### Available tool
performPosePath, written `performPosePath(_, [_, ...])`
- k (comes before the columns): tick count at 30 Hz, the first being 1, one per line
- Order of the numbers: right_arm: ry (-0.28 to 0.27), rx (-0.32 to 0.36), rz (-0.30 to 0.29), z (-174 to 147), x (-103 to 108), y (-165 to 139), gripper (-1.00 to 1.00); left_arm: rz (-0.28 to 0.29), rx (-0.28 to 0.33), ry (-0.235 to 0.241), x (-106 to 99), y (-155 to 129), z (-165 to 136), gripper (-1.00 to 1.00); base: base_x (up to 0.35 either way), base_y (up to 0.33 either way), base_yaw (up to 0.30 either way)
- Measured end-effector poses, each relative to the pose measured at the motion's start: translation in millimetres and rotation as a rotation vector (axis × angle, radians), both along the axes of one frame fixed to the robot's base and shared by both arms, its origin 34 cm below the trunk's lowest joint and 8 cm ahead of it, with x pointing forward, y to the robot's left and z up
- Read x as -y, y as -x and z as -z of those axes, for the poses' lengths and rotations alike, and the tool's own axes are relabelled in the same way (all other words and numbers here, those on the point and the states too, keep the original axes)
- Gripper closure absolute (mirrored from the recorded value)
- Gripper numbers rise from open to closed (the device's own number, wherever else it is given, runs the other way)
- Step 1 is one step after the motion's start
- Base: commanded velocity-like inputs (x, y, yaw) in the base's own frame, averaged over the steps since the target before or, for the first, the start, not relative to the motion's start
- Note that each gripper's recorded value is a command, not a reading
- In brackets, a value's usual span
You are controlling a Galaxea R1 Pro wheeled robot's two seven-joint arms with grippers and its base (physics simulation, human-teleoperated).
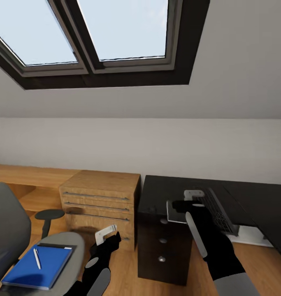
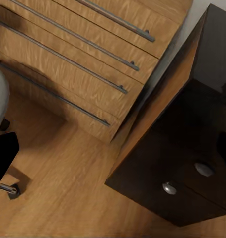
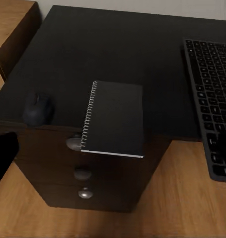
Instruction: In the bedroom, organize the workspace by keeping the computer under the desk, ensuring the monitor is on the desk, placing the keyboard on the desk next to the monitor, placing the mouse on the desk next to the keyboard, moving the folder from the swivel chair onto the desk next to the mouse, stacking the notebook on top of the folder with the pen on top of the notebook, and positioning the swivel chair next to the desk.
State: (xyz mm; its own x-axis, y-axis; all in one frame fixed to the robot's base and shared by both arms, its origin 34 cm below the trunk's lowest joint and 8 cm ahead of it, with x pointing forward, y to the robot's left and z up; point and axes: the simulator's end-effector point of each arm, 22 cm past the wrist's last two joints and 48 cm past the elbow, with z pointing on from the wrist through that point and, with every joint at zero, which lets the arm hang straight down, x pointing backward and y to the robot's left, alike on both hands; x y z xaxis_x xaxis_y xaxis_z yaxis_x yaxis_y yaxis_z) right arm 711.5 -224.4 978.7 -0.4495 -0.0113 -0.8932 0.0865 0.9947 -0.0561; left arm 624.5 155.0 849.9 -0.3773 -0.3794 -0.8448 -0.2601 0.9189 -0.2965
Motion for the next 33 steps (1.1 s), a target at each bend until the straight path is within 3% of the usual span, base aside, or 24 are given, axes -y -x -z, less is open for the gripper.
performPosePath(13, [-0.001, -0.020, -0.001, 11, -1, -2, -1.00, 0.000, -0.021, 0.002, 1, 0, 10, -1.00, -0.283, 0.000, -0.004])
performPosePath(27, [0.005, -0.042, 0.004, 24, 1, -5, -1.00, 0.004, -0.060, -0.005, 1, 2, 27, -1.00, -0.090, 0.000, 0.000])
performPosePath(33, [0.009, -0.096, 0.019, 71, 8, 4, -1.00, 0.010, -0.110, -0.026, 1, 8, 51, -1.00, -0.004, 0.000, 0.000])
